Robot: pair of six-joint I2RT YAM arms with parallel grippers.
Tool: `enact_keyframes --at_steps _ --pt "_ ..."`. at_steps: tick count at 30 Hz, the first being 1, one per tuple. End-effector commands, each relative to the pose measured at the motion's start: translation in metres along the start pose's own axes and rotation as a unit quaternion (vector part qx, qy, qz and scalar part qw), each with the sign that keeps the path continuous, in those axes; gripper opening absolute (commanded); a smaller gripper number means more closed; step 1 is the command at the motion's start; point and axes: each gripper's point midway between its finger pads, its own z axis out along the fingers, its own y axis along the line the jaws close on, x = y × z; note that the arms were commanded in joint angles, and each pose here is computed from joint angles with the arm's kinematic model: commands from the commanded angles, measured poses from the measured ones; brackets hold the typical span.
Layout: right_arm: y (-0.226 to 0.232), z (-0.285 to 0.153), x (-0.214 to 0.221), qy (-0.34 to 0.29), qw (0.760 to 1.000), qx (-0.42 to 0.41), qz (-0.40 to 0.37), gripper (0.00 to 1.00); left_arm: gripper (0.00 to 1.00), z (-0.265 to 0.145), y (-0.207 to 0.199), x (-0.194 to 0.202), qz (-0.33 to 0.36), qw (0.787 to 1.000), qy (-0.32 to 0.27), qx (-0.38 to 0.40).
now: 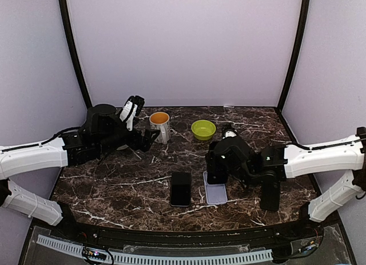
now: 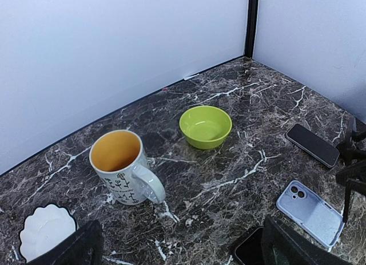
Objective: Put the phone into the phone case
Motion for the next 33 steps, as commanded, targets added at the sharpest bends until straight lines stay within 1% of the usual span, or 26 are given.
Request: enact_keyframes --at_steps 1,6,8,13,17,26,33 --pt "-0.006 0.014 0.019 0.021 0.998 0.03 0.053 0.0 0.99 -0.002 0.0 -0.003 0.003 1.0 -0.01 0.004" --pt "-0.015 0.034 0.057 0.075 0.995 0.059 0.025 0.0 0.99 -0.003 -0.001 -0.005 0.002 1.0 -0.012 0.006" --pt "-0.017 0.041 0.064 0.091 0.993 0.067 0.024 0.0 0.99 -0.003 -0.001 -0.004 0.002 1.0 -0.011 0.007" --pt "-0.017 0.05 0.073 0.109 0.991 0.072 0.014 0.0 0.99 -0.003 -0.001 -0.004 0.002 1.0 -0.011 0.008" --pt "-0.026 0.055 0.083 0.127 0.987 0.102 0.003 0.0 0.99 -0.004 -0.001 -0.005 0.002 1.0 -0.012 0.006" --pt "-0.019 0.062 0.095 0.159 0.982 0.103 -0.009 0.0 0.99 -0.004 -0.001 -0.005 0.002 1.0 -0.013 0.007" --pt "-0.018 0.064 0.119 0.2 0.976 0.089 -0.006 0.0 0.99 -0.004 0.0 -0.005 0.016 1.0 -0.013 0.005"
